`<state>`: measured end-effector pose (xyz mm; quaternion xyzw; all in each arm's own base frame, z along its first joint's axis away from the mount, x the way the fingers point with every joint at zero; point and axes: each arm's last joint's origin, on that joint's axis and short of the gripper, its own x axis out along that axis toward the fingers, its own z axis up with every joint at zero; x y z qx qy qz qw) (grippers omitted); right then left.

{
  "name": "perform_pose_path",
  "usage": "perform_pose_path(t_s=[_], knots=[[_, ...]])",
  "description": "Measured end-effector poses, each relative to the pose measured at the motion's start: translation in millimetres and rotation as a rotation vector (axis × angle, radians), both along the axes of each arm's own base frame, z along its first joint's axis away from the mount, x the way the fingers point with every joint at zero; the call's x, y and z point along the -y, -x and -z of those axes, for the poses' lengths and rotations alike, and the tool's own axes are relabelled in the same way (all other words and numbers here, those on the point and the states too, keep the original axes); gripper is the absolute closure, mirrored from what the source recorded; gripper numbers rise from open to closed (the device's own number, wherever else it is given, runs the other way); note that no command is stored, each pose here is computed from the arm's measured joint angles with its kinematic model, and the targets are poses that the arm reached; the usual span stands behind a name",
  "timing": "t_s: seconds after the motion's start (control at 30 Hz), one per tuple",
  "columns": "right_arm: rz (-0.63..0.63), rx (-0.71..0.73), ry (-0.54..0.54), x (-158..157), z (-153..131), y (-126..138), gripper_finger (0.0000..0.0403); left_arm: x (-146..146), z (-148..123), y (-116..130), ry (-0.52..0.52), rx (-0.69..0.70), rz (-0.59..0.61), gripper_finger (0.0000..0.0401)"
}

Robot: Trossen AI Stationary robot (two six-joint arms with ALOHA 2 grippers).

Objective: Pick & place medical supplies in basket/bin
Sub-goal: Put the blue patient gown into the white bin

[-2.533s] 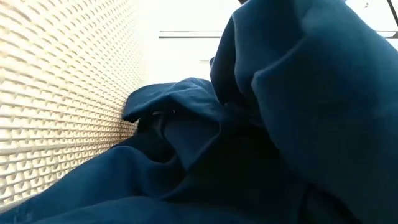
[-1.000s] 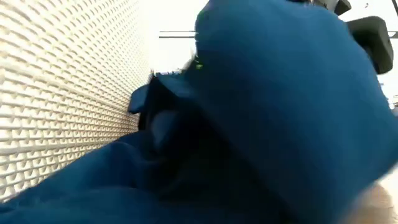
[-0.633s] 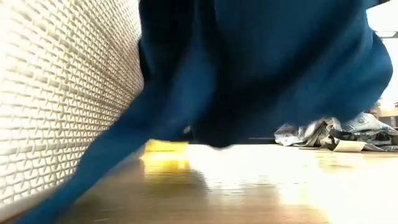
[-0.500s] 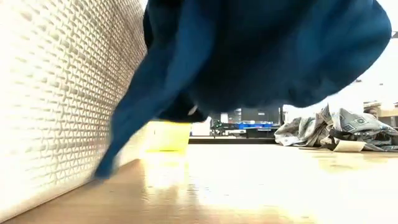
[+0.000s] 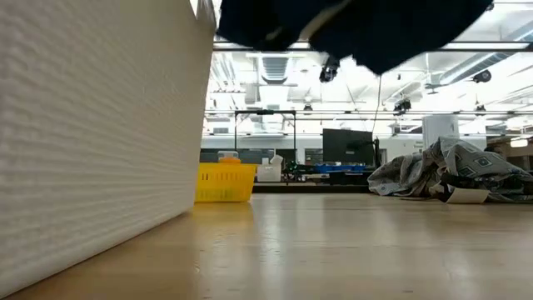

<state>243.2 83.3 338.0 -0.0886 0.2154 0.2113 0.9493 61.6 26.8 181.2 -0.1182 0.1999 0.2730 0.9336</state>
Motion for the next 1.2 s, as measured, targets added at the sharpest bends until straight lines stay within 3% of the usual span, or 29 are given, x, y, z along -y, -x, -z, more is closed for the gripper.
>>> perform_pose_path(t_s=[0.23,0.53,0.67,1.1,1.2], knots=[[0.015,0.133,-0.067,5.6,-24.6,16.4,0.0349,0.0,0.0,0.0,0.000,0.000,-0.001,0.0130],[0.006,0.377,-0.123,3.3,-46.7,9.2,0.0349,0.0,0.0,0.0,0.000,0.000,0.000,0.0130],[0.064,0.496,-0.156,2.2,-54.8,0.7,0.0349,0.0,0.0,0.0,0.000,0.000,0.000,0.0130],[0.064,0.836,-0.239,-12.7,-55.2,-44.6,0.0349,0.0,0.0,0.0,0.000,0.000,0.000,0.0130],[0.064,0.881,-0.199,-17.7,-54.8,-59.9,0.0349,0.0,0.0,0.0,0.000,0.000,-0.001,0.0130]])
